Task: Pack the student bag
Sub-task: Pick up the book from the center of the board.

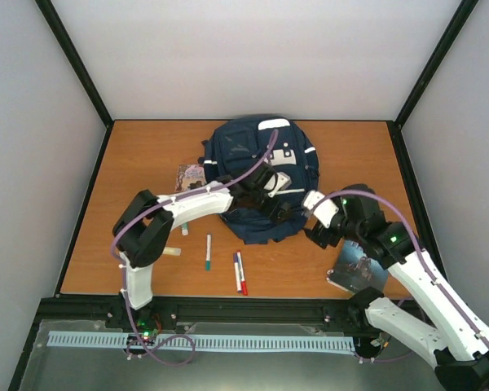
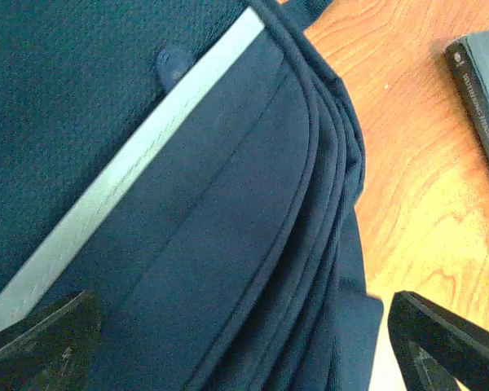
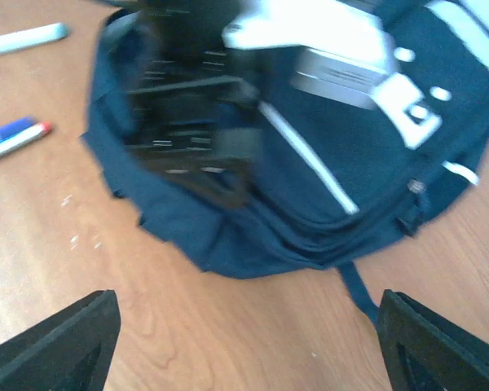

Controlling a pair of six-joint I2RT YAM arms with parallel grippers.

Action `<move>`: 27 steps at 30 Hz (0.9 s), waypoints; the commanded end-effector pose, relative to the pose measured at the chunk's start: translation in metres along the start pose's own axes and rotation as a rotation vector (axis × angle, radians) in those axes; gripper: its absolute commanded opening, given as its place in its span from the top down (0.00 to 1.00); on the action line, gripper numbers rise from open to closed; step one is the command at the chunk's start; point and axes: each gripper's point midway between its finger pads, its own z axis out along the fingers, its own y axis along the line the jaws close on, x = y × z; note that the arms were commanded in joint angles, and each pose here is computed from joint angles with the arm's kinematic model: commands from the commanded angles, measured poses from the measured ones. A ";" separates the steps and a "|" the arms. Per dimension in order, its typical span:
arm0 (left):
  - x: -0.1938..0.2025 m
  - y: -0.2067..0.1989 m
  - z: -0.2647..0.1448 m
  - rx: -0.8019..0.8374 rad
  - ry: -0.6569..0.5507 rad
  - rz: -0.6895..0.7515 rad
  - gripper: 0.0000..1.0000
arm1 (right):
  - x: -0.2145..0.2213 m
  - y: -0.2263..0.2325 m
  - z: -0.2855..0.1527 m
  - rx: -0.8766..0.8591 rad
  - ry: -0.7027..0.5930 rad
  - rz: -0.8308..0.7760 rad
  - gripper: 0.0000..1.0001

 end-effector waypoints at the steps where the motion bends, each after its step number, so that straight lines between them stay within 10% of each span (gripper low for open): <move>1: -0.028 -0.004 -0.047 -0.017 -0.149 -0.057 0.00 | -0.009 -0.049 -0.009 0.128 -0.017 0.174 0.10; 19: -0.063 -0.110 -0.083 0.130 -0.387 0.143 0.00 | 0.198 -0.127 -0.046 0.245 0.366 0.778 0.00; 27: -0.081 -0.103 -0.111 -0.360 -0.468 0.054 0.00 | 0.259 -0.081 -0.066 0.221 0.509 0.833 0.00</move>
